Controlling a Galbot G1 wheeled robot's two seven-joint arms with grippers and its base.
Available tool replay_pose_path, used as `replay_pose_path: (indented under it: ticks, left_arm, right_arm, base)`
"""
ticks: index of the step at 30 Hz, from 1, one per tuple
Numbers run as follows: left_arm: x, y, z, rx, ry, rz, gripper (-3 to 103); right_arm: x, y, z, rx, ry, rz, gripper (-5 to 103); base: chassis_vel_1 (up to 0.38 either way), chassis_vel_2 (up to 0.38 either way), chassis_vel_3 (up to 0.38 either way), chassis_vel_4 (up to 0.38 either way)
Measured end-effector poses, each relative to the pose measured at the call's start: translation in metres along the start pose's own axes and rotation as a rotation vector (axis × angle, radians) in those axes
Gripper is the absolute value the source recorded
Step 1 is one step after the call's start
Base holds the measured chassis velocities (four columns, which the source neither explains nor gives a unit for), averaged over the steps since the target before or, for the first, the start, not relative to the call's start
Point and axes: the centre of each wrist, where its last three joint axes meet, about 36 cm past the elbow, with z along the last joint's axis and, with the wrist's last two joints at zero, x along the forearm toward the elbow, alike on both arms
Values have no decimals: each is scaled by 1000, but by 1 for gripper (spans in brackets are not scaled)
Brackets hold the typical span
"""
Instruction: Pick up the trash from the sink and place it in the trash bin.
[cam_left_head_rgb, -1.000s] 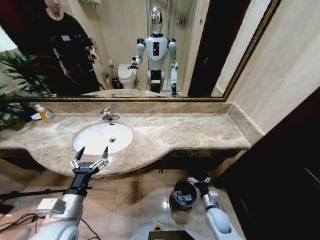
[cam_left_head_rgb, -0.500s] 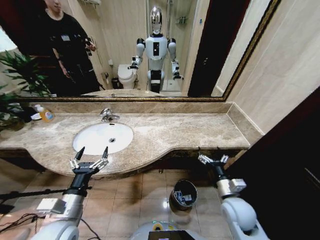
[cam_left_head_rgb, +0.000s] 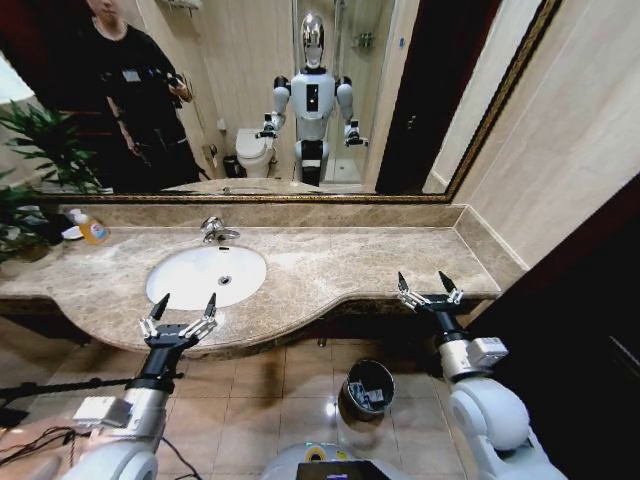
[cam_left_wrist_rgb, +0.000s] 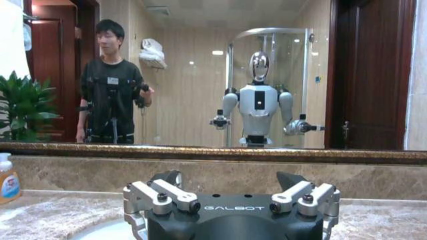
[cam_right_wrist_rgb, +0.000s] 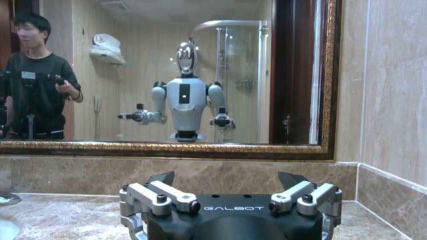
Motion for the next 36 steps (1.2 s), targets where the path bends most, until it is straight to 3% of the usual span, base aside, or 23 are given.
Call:
replay_pose_path:
  ticks: [36]
  left_arm:
    - [0,0,0,0,0,0,100]
  right_arm:
    - [-1,0,3,1,3,0,100]
  base:
    - [0,0,0,0]
